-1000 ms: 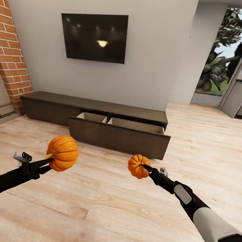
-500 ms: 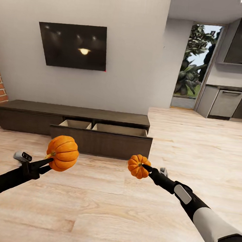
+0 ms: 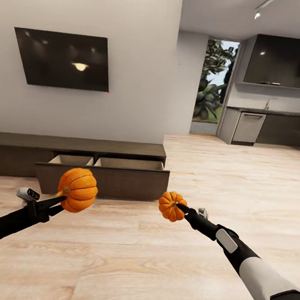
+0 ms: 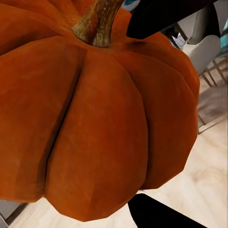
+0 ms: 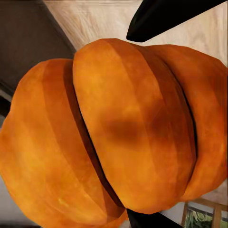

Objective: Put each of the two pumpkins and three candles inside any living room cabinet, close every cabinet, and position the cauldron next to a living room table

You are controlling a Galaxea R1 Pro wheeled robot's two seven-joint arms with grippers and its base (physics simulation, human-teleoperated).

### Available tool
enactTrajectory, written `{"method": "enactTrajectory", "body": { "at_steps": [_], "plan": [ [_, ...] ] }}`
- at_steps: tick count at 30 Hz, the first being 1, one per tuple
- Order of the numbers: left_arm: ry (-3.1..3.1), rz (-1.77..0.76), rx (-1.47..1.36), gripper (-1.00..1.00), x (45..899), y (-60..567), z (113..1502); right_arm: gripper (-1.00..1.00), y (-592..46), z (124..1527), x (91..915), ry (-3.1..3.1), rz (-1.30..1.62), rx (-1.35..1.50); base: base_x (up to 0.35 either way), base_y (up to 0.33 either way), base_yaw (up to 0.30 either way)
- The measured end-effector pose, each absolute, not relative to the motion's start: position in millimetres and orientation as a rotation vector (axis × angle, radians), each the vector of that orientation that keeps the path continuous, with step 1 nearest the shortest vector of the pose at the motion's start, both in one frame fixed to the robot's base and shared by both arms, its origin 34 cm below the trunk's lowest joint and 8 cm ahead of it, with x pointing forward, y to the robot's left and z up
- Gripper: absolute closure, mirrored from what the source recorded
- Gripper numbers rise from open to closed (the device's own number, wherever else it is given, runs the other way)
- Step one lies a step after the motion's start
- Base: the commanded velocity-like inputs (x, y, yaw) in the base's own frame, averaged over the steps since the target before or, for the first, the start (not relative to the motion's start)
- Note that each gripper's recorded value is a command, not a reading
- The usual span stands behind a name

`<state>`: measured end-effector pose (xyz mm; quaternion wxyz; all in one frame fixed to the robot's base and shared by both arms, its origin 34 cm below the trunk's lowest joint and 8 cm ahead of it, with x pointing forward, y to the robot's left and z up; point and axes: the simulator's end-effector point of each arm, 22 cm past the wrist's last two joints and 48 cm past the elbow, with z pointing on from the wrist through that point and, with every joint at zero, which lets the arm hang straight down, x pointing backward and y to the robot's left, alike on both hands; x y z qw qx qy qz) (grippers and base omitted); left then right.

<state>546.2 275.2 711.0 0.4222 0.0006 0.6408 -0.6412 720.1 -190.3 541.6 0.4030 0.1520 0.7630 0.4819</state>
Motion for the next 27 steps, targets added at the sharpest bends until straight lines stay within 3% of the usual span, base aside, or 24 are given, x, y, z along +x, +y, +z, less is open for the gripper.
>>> {"method": "enactTrajectory", "body": {
  "at_steps": [6, 27],
  "plan": [
    [1.579, -1.610, 0.019, 1.00, 540.2, 275.4, 725.0, 1.00, -190.2, 561.0, 720.0, 1.897, 1.225, 0.372, 0.000, 0.000, -0.114],
    [1.575, -1.608, 0.021, 1.00, 550.3, 275.6, 768.1, 1.00, -189.5, 606.6, 731.1, 1.893, 1.224, 0.367, 0.000, 0.000, -0.002]
  ]
}}
